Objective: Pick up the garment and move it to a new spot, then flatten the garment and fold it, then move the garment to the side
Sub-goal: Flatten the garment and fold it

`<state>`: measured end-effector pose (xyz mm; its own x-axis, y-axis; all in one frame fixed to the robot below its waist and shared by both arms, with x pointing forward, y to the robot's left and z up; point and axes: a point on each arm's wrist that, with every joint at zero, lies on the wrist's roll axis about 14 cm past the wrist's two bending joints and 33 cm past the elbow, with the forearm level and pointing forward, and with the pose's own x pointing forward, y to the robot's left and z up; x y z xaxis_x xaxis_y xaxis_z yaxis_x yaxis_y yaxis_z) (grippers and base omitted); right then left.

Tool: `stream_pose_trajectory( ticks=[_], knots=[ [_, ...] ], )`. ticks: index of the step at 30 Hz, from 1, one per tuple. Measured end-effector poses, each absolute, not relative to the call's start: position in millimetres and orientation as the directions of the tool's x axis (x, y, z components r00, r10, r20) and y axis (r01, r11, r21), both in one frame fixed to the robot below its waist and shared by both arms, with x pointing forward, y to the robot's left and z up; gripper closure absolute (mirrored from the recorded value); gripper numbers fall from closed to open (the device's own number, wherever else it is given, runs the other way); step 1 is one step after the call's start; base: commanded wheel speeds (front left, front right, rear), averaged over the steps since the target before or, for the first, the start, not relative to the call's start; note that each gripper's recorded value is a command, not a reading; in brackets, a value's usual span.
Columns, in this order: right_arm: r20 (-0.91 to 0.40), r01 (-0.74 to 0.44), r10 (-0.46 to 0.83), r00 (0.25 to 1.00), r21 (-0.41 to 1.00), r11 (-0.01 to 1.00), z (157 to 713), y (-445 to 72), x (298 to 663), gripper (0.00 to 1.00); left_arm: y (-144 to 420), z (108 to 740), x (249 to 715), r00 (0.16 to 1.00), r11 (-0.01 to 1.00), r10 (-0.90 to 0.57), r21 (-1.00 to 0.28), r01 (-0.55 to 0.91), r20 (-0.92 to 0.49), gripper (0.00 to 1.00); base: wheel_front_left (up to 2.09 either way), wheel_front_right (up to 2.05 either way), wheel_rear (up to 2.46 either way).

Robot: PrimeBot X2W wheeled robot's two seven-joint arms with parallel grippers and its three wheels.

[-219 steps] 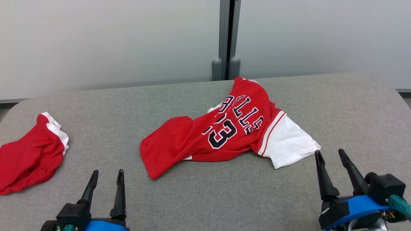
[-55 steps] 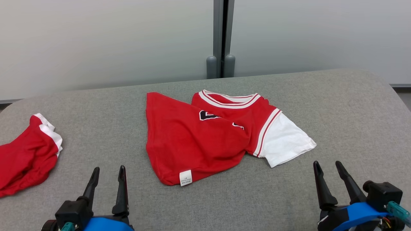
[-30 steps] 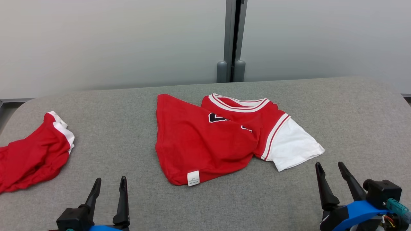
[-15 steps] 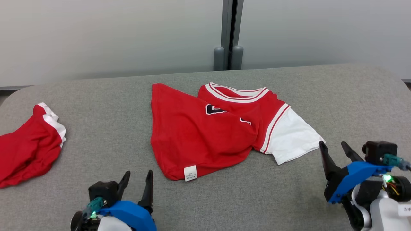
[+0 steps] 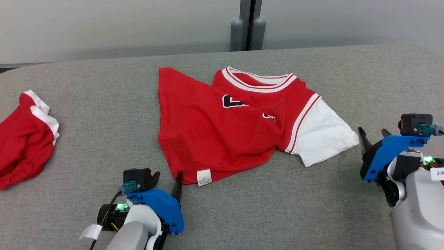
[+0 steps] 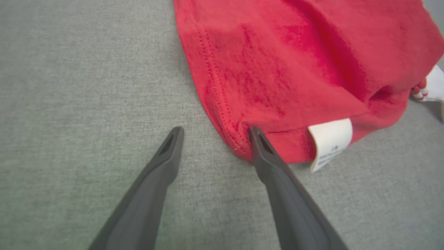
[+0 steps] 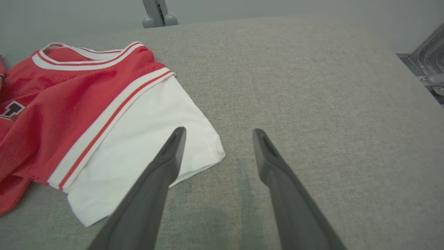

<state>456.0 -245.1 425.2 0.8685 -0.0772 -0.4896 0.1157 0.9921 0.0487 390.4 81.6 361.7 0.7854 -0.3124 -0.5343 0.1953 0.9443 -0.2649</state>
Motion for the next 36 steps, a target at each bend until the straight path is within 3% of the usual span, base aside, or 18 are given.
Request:
stream_pose_trajectory(
  ticks=[11,12,13,14,15,18,21,24,25,26,27,36],
  knots=[
    [-0.567,0.110,-0.061,0.821,0.053,0.993,391.8,-239.1,466.6,0.00,69.3,344.1,401.4,0.736,0.932,-0.360,-0.262,0.252,-0.573,0.00,0.00,0.00,0.00],
    [-0.572,0.111,-0.064,0.818,0.047,0.993,389.9,-240.7,467.2,0.00,68.0,342.9,401.8,0.731,0.930,-0.364,-0.260,0.258,-0.576,0.16,0.00,0.00,0.00],
    [-0.575,0.115,-0.067,0.815,0.048,0.992,388.2,-242.0,467.9,0.00,67.0,341.4,401.2,0.726,0.929,-0.369,-0.262,0.264,-0.580,0.24,0.00,0.00,0.00],
    [-0.580,0.120,-0.068,0.811,0.052,0.991,385.9,-242.5,468.2,0.00,66.6,340.3,401.4,0.723,0.928,-0.371,-0.262,0.266,-0.583,0.43,0.00,0.00,0.00],
    [-0.584,0.122,-0.067,0.809,0.054,0.991,384.0,-242.1,468.7,0.00,66.2,339.3,401.6,0.720,0.927,-0.374,-0.262,0.270,-0.584,0.53,0.00,0.00,0.00],
    [-0.601,0.125,-0.062,0.797,0.063,0.990,376.7,-240.0,470.2,0.00,62.6,335.2,400.3,0.707,0.922,-0.387,-0.270,0.279,-0.592,0.67,0.00,0.00,0.00],
    [-0.613,0.120,-0.052,0.789,0.070,0.990,371.2,-235.9,473.3,0.00,61.2,331.9,400.3,0.700,0.919,-0.393,-0.273,0.284,-0.597,1.00,0.00,0.00,0.00],
    [-0.639,0.114,-0.040,0.768,0.074,0.991,362.4,-231.5,472.4,0.00,60.7,329.1,399.5,0.691,0.917,-0.399,-0.279,0.287,-0.602,1.00,0.00,0.00,0.00],
    [-0.647,0.113,-0.037,0.761,0.076,0.991,360.0,-230.4,472.1,0.49,60.9,328.8,399.5,0.691,0.916,-0.400,-0.281,0.286,-0.602,1.00,0.00,0.00,0.00],
    [-0.656,0.108,-0.032,0.754,0.076,0.991,357.5,-228.9,471.8,0.91,61.2,328.5,399.2,0.692,0.916,-0.400,-0.284,0.283,-0.601,1.00,0.00,0.00,0.00],
    [-0.659,0.108,-0.028,0.751,0.081,0.991,356.4,-227.3,472.3,1.00,61.3,328.4,399.2,0.692,0.916,-0.401,-0.287,0.282,-0.601,1.00,0.00,0.00,0.00],
    [-0.591,0.104,0.004,0.806,0.147,0.984,373.4,-213.5,479.1,1.00,65.2,342.1,399.7,0.748,0.916,-0.391,-0.306,0.259,-0.536,1.00,0.00,0.00,0.00]
  ],
)
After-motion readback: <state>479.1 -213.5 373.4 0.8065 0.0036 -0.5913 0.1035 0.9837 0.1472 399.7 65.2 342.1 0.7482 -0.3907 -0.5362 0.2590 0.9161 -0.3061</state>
